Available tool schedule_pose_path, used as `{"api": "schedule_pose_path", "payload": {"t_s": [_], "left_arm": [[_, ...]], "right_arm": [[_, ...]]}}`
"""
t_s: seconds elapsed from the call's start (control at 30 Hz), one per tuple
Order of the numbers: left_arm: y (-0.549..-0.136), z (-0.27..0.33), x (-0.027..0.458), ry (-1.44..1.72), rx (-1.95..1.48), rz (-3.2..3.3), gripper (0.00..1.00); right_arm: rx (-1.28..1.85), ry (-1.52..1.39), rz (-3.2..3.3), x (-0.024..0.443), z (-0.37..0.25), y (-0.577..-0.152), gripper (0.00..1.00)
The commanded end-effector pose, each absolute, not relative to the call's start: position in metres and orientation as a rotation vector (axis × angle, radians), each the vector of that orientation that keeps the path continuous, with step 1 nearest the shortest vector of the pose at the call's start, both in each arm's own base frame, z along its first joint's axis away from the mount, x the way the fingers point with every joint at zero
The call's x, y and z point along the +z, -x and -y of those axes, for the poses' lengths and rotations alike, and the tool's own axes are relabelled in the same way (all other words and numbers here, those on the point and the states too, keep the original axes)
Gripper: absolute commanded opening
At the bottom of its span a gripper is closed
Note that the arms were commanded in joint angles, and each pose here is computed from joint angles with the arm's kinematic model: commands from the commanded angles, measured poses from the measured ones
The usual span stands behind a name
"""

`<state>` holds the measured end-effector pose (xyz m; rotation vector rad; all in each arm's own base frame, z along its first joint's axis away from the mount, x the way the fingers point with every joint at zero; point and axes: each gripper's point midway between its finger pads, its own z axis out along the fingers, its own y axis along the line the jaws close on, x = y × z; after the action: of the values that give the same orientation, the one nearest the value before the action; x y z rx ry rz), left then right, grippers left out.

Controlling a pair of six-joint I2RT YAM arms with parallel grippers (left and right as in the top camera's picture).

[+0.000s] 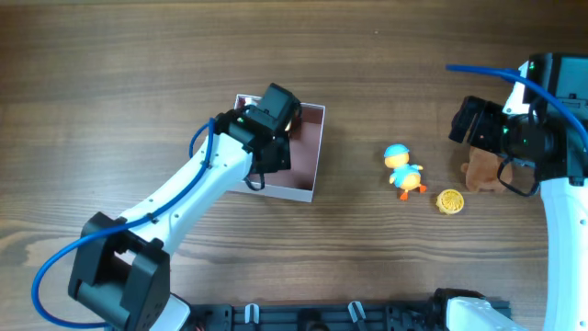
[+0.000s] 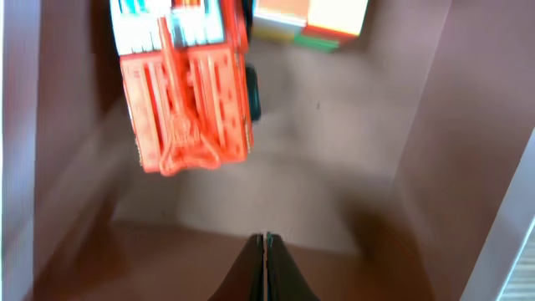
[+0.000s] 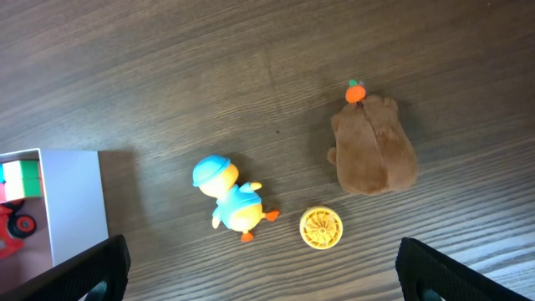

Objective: Pack container

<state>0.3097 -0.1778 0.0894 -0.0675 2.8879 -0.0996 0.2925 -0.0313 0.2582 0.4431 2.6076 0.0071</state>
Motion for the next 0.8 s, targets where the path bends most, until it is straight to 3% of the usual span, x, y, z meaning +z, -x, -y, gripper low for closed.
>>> {"api": "schedule_pose_path", "payload": {"t_s": [0.0,0.27,0.77], "left_arm": [[-0.311,0.169,0.066,0.055,-0.038,-2.933,0.04],[-0.32,0.152,0.034,0.082,0.118,-2.954,0.04],[-0.356,0.133,0.045,0.14,0.248,-2.773,0.04]], "right_arm": [[0.02,-0.435,-2.62,0.255,0.03,-0.293,1.0],[0.02,-0.435,-2.621,0.255,0.03,-0.293,1.0],[0.02,-0.436,-2.621,0.255,0.03,-0.293,1.0]]}}
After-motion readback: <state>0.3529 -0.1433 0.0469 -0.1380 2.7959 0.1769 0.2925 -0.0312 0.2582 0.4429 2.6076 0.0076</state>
